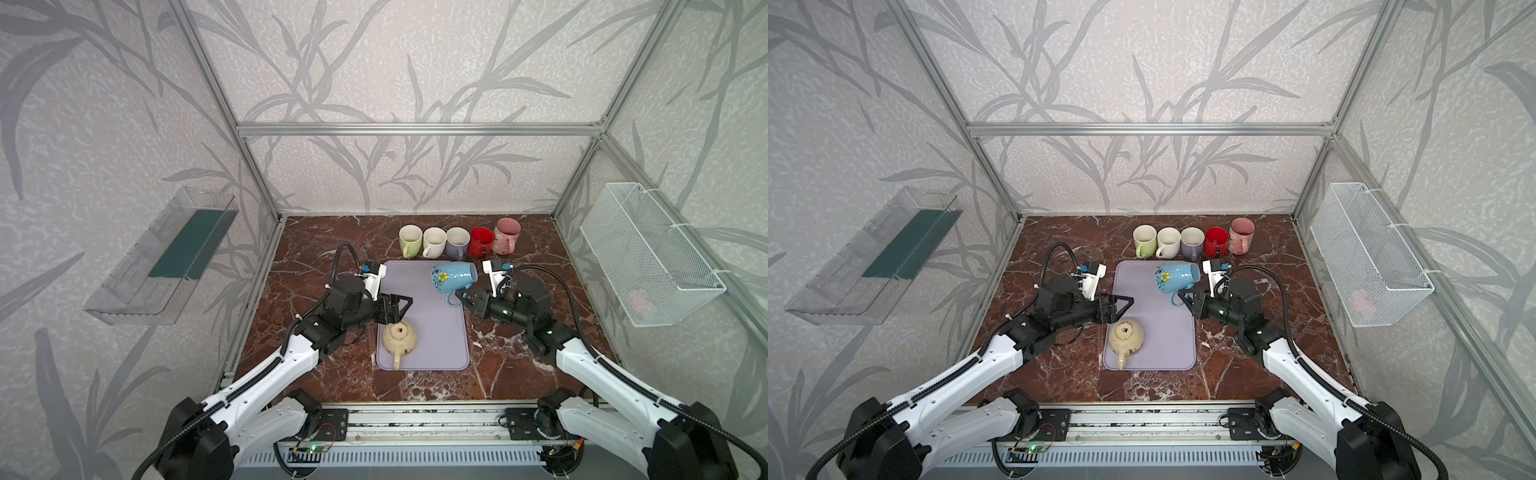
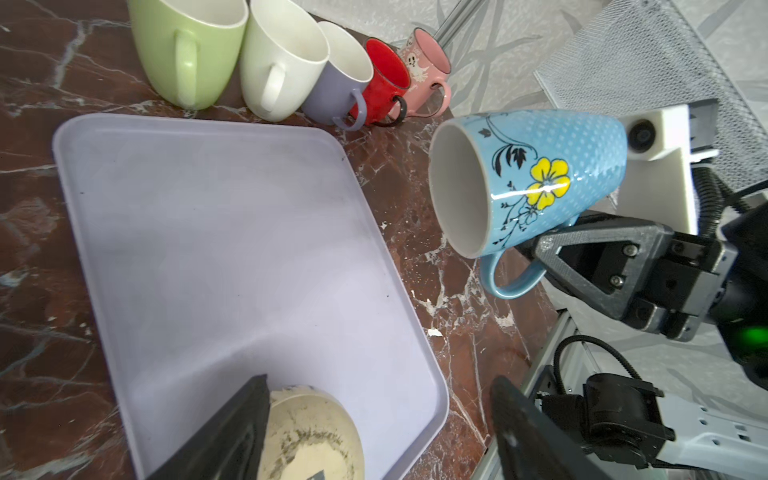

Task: Turn the mug right side up
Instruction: 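Lift the blue dotted mug with the right gripper and tilt it toward the left gripper, then grasp the blue dotted mug's rim with the left gripper beside the right gripper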

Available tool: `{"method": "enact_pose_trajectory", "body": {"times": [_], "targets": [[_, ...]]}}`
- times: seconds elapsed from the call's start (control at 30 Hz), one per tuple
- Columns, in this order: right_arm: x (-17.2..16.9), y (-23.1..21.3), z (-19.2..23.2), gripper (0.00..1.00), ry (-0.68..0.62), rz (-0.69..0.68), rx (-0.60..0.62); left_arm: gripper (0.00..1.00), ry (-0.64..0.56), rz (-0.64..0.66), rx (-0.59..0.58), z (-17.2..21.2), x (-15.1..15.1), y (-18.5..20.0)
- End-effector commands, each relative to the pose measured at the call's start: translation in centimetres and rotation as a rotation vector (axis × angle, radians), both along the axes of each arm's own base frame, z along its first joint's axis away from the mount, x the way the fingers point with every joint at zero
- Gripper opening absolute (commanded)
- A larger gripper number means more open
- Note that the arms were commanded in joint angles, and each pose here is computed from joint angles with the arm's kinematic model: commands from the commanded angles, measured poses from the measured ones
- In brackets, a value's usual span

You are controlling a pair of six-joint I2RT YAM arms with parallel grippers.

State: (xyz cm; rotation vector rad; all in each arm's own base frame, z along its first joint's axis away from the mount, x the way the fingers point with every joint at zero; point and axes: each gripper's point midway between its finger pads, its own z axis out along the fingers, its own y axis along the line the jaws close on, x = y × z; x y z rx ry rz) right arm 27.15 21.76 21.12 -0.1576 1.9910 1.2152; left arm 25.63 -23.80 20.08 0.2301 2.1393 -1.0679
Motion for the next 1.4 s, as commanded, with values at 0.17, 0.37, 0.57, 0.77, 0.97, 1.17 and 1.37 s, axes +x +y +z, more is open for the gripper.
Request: {"method": "enact_pose_trajectory", "body": {"times": [0.17,0.37,0.57,0.77,0.97,1.17,1.37], "targets": [[0.7,1.2,5.4,0.0,-0.138,0.075,0.215,0.8,-0.102,-0.106,-0.228,3.8,-0.8,-2.6],[1.3,2.0,6.4,0.0,-0.155,0.111,0.268,0.73,-0.102,-0.128,-0.276,3.9,-0.5,-3.8],[1.7,2.7,6.9,0.0,-0.15,0.15,0.309,0.65,-0.105,-0.158,-0.31,4.5,0.0,-5.3],[1.9,3.1,7.6,0.0,-0.154,0.175,0.338,0.58,-0.108,-0.187,-0.347,4.7,0.2,-6.5],[1.3,3.7,7.9,0.0,-0.161,0.215,0.343,0.52,-0.129,-0.201,-0.366,5.4,0.6,-7.3],[0.5,4.6,8.0,0.0,-0.172,0.256,0.337,0.47,-0.148,-0.217,-0.399,6.5,1.0,-8.0],[-0.2,4.8,8.7,0.0,-0.196,0.285,0.351,0.42,-0.152,-0.221,-0.408,6.7,1.2,-8.3]]}}
